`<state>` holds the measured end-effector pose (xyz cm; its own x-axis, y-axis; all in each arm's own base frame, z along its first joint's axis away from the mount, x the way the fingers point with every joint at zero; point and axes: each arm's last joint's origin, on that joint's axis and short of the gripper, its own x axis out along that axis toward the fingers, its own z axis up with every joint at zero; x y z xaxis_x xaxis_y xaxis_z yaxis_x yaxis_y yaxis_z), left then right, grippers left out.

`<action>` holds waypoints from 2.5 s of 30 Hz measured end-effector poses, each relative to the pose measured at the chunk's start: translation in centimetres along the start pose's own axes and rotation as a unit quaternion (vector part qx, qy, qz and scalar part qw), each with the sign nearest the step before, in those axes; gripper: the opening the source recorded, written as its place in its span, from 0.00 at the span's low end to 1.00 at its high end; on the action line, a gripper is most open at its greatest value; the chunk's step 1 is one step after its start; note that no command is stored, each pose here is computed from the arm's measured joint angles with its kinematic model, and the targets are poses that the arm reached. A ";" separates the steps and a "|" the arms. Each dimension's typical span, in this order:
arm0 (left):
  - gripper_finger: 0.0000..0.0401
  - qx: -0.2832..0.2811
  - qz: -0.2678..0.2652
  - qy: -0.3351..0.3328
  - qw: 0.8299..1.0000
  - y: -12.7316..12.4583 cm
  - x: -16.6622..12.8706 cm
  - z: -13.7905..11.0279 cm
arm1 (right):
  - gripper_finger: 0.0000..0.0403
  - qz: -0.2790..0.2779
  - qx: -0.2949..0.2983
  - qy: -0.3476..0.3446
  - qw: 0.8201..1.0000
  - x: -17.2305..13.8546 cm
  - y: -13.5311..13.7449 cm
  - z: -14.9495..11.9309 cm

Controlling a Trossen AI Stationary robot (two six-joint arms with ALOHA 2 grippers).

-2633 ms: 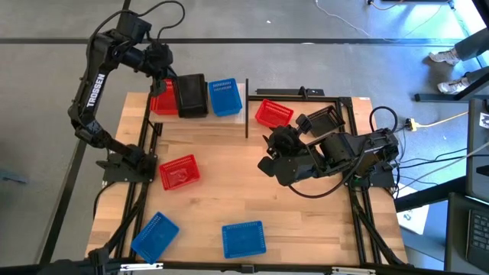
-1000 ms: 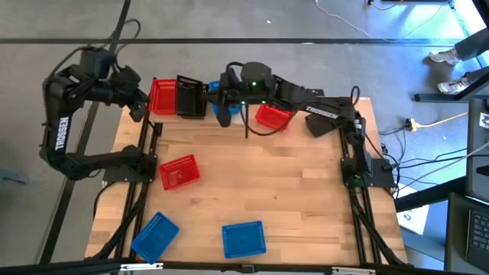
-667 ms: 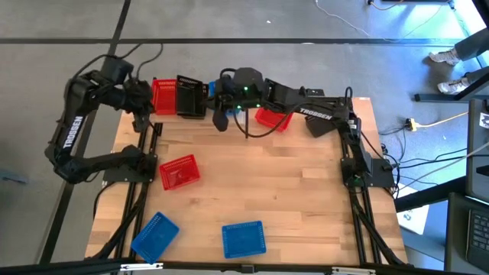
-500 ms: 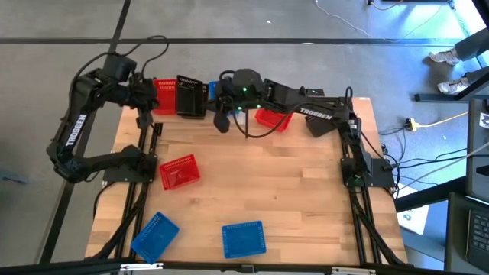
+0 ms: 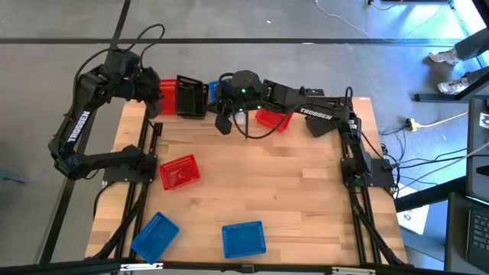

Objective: Stack baskets on shelf by color
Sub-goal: Stack the bottom black bin on the other black bin on the shelf

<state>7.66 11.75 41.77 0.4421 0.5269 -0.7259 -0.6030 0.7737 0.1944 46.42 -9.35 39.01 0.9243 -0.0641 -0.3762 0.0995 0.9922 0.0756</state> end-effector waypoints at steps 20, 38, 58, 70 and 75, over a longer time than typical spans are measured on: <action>0.23 -0.116 -0.017 0.054 0.992 -0.3 2.9 -1.2 | 0.00 0.010 -0.128 -0.018 0.992 5.8 -0.8 -3.0; 0.23 -0.109 -0.009 0.033 0.993 -0.2 6.5 -1.6 | 0.11 0.000 -0.137 -0.015 0.990 6.9 -1.6 -3.9; 0.23 -0.102 0.000 -0.019 0.995 0.2 6.6 -0.6 | 0.11 -0.007 -0.132 -0.014 0.991 6.8 -2.4 -3.9; 0.23 -0.082 0.003 -0.015 0.997 0.2 6.6 -0.7 | 0.11 -0.019 -0.159 -0.009 0.987 7.7 -2.7 -4.6; 0.23 -0.082 0.002 -0.013 0.997 0.2 6.6 -0.7 | 0.11 -0.014 -0.181 -0.002 0.983 8.9 -3.1 -5.8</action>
<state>10.01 15.09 36.58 0.4553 0.5411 -0.7071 -0.7045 0.7045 0.0856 52.24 -12.40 30.08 0.9246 -0.0919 -0.3698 -0.0118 0.9631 -0.2689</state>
